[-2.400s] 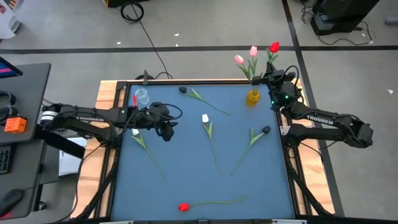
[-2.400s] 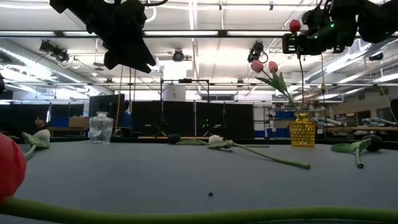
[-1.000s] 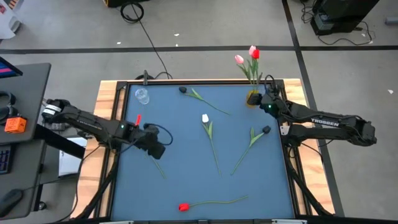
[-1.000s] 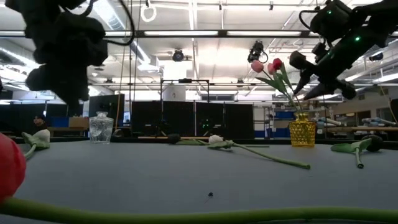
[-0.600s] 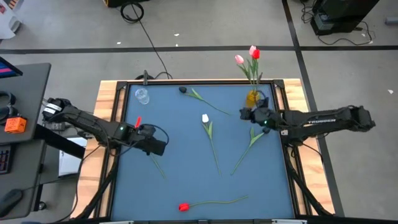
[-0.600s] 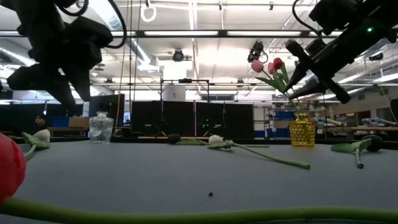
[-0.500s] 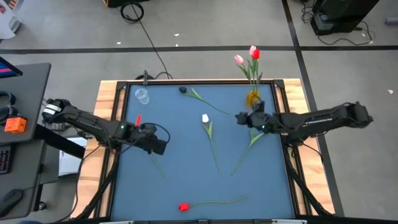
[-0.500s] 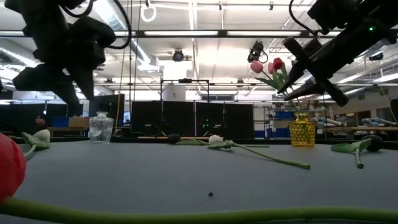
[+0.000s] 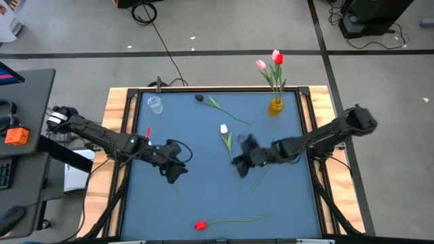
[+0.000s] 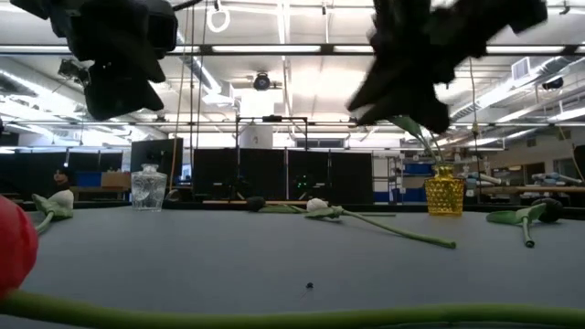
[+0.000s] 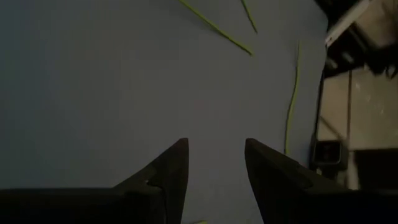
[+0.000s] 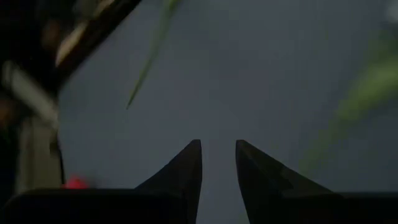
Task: Sort flowers into vase by color
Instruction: Put the red flower into the yellow vase
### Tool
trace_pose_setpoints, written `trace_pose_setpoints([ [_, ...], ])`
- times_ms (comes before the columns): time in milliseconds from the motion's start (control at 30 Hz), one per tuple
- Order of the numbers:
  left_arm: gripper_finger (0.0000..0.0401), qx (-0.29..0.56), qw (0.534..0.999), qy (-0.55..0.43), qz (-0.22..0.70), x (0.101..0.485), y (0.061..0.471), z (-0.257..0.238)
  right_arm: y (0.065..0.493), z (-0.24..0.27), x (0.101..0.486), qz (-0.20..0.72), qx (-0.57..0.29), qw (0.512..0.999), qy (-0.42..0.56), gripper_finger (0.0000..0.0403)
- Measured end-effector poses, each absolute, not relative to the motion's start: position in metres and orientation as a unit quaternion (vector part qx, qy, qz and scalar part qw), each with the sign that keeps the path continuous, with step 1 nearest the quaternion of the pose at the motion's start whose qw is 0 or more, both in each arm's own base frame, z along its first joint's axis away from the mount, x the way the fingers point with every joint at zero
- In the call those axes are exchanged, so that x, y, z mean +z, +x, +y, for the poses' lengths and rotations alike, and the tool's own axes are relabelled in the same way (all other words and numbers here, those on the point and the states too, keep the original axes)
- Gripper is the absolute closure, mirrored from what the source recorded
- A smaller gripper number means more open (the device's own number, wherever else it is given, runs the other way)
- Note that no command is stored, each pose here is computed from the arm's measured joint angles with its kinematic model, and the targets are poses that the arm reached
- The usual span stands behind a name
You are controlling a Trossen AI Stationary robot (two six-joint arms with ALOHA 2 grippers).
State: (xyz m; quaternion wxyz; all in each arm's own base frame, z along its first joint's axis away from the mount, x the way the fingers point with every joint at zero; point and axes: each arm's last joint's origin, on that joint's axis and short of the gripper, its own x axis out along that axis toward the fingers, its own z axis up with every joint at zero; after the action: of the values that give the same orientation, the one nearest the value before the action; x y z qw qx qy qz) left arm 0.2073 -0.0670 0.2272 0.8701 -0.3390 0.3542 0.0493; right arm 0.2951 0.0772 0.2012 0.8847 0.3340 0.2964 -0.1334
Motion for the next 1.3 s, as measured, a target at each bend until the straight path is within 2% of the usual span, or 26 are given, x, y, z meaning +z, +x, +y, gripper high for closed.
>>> trace_pose_setpoints([
  [167,0.0239,0.014,0.888,-0.284,0.361,0.227,0.205,-0.074,0.332,0.134,0.2,0.355,-0.01,0.918,0.173,0.0296],
  [400,0.0239,-0.021,0.906,-0.216,0.363,0.227,0.203,-0.079,0.36,0.199,0.17,0.439,0.072,0.892,0.073,0.0296],
  [733,0.0239,-0.02,0.905,-0.216,0.365,0.227,0.203,-0.079,0.375,0.248,0.142,0.47,0.122,0.873,0.04,0.0296],
  [1033,0.0239,-0.008,0.898,-0.237,0.37,0.226,0.202,-0.078,0.373,0.252,0.125,0.49,0.105,0.865,0.024,0.0299],
  [1300,0.0239,0.009,0.886,-0.242,0.395,0.222,0.199,-0.077,0.372,0.252,0.12,0.496,0.1,0.863,0.004,0.0328],
])
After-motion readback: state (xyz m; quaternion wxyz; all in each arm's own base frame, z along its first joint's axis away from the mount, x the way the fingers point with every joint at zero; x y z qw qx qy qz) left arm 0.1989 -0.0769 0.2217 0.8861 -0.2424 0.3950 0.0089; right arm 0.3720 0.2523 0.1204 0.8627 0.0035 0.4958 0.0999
